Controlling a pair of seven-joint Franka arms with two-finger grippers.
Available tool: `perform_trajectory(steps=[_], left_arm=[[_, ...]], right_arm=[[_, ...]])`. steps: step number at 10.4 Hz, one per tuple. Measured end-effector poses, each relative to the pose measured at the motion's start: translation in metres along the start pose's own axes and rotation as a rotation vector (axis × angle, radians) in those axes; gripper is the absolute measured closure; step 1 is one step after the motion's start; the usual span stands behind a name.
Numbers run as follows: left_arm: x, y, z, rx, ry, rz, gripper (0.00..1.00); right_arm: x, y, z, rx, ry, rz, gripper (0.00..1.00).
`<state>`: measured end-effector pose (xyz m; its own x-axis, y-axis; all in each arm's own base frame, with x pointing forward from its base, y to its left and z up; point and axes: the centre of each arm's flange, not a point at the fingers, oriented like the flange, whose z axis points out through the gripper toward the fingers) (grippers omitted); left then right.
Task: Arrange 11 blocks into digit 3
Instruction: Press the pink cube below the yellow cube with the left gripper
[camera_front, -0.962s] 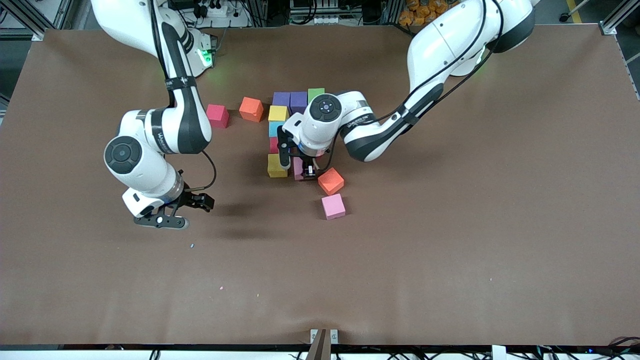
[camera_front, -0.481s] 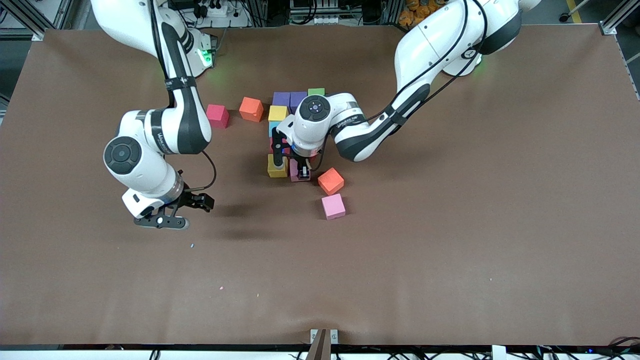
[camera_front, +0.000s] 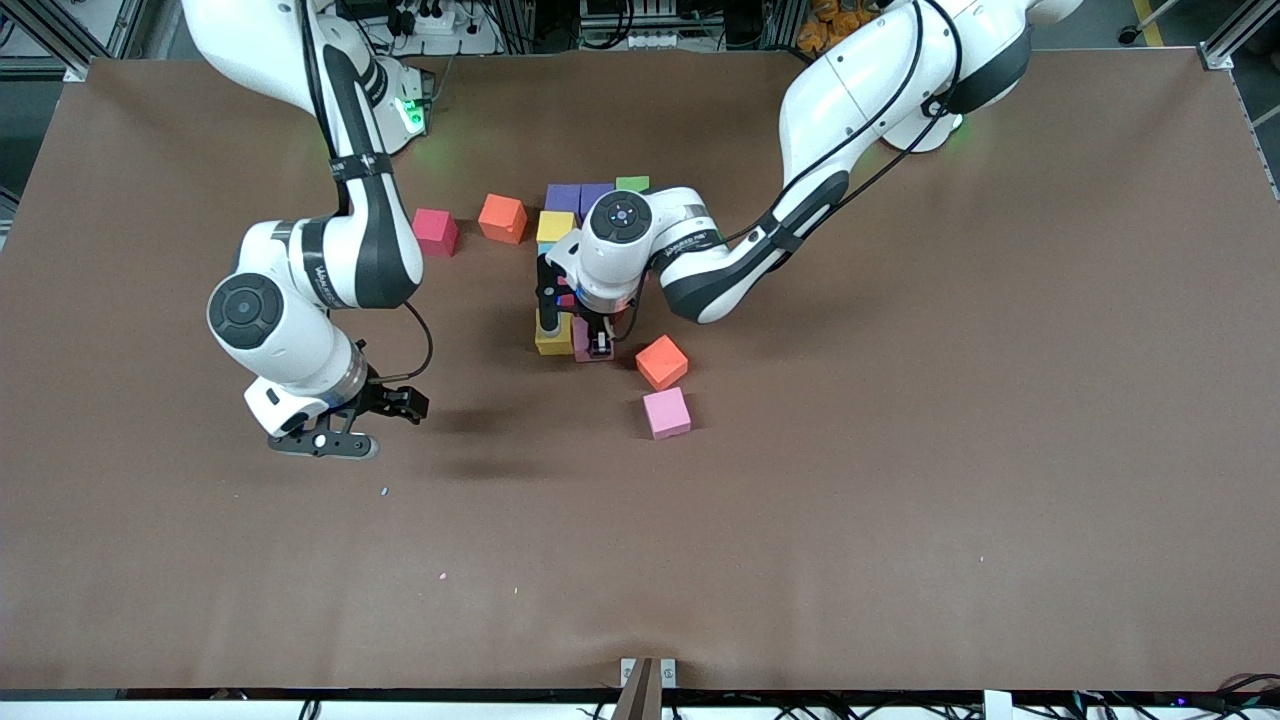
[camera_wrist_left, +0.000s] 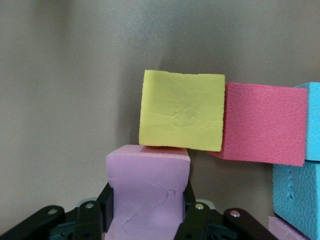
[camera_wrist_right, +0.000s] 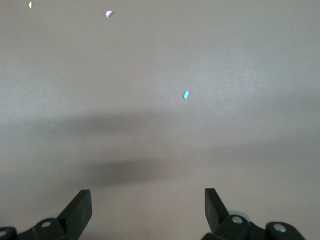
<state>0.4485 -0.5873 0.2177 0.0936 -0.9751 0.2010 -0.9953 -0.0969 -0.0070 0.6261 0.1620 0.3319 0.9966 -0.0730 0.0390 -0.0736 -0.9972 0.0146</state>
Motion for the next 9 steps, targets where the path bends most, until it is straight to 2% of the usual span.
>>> perform_trajectory(steps=[9], left_arm=[[0.0011, 0.0027, 0.0016, 0.001, -0.005, 0.007, 0.46]], right_arm=[[-0.0005, 0.0002, 0.0015, -0.002, -0.006, 0.0, 0.0]])
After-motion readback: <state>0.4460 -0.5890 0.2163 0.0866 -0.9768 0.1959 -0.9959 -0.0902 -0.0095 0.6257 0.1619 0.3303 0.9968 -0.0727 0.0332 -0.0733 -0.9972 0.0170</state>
